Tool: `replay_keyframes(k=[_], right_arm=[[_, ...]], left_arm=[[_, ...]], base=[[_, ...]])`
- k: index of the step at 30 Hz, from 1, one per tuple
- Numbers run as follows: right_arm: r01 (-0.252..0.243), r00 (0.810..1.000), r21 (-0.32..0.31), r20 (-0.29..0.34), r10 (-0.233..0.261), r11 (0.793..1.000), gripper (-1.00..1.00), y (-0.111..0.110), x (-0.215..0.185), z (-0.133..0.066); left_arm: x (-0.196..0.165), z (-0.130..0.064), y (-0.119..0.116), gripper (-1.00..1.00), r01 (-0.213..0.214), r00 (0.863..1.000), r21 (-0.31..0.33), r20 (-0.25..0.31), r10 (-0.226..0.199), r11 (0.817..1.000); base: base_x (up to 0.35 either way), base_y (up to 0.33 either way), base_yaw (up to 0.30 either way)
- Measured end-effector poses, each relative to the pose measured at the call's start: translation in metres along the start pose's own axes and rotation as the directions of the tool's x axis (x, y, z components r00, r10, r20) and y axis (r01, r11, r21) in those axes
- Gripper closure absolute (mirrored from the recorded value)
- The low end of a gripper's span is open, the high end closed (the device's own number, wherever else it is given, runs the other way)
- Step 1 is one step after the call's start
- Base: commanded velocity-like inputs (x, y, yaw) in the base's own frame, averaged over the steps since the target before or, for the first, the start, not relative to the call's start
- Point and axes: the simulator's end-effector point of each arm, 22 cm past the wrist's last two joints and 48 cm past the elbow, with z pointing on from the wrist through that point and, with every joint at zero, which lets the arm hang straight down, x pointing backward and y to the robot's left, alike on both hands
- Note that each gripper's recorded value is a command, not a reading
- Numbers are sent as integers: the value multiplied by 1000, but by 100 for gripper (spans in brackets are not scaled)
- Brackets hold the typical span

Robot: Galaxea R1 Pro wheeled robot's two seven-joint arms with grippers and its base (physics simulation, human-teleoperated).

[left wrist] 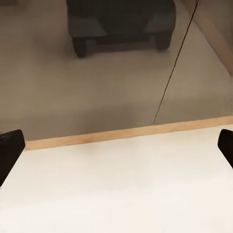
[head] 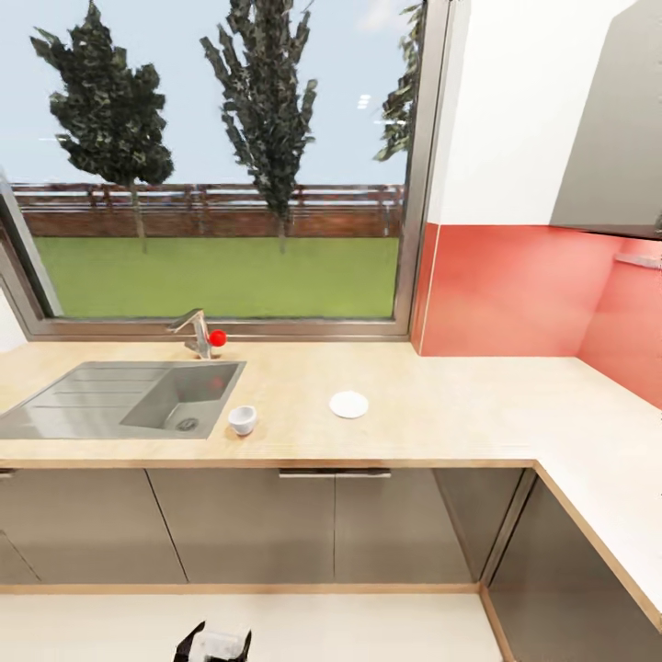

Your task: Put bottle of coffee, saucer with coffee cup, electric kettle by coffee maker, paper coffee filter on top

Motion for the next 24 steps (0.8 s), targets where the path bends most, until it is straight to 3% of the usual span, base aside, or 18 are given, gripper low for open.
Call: replay_keyframes(k=[5, 8, 12, 14, 15, 17, 18, 20, 23, 24], right_arm=[[-34, 993, -39, 108, 38, 999, -100, 35, -34, -2], [-55, 976, -57, 207, 66, 997, -100, 50, -69, -5], [-79, 944, -74, 316, 98, 994, -100, 62, -116, -10], [-89, 916, -76, 385, 111, 993, -100, 62, -150, -15], [-91, 908, -75, 402, 114, 993, -100, 62, -158, -16], [-99, 880, -74, 459, 122, 992, -100, 58, -186, -23], [-101, 872, -74, 473, 124, 992, -100, 57, -193, -24], [-109, 839, -72, 527, 131, 991, -100, 53, -221, -33], [-125, 800, -83, 581, 150, 989, -100, 57, -251, -45], [-135, 781, -95, 602, 165, 986, -100, 62, -265, -51]], left_arm=[[-52, 8, 13, -100, 18, 993, -25, 117, -15, 1000], [-95, 10, 19, -100, 20, 978, -30, 209, -13, 999], [-154, 7, 21, -100, 17, 944, -30, 330, -6, 999], [-196, 1, 18, -100, 16, 910, -27, 414, -3, 1000], [-207, -1, 17, -100, 16, 900, -26, 435, -3, 1000], [-247, -12, 14, -100, 14, 858, -23, 513, 0, 1000], [-257, -15, 13, -100, 14, 847, -22, 532, 0, 1000], [-290, -27, 10, -100, 10, 805, -17, 594, 2, 1000], [-318, -39, 7, -100, 8, 766, -12, 642, 2, 1000], [-331, -45, 5, -100, 6, 748, -10, 664, 2, 1000]], base=[[-41, 0, 0], [-8, 0, 0], [-3, 0, 0], [0, 0, 0], [0, 0, 0], [0, 0, 0], [0, 0, 0], [0, 0, 0], [0, 0, 0], [0, 0, 0]])
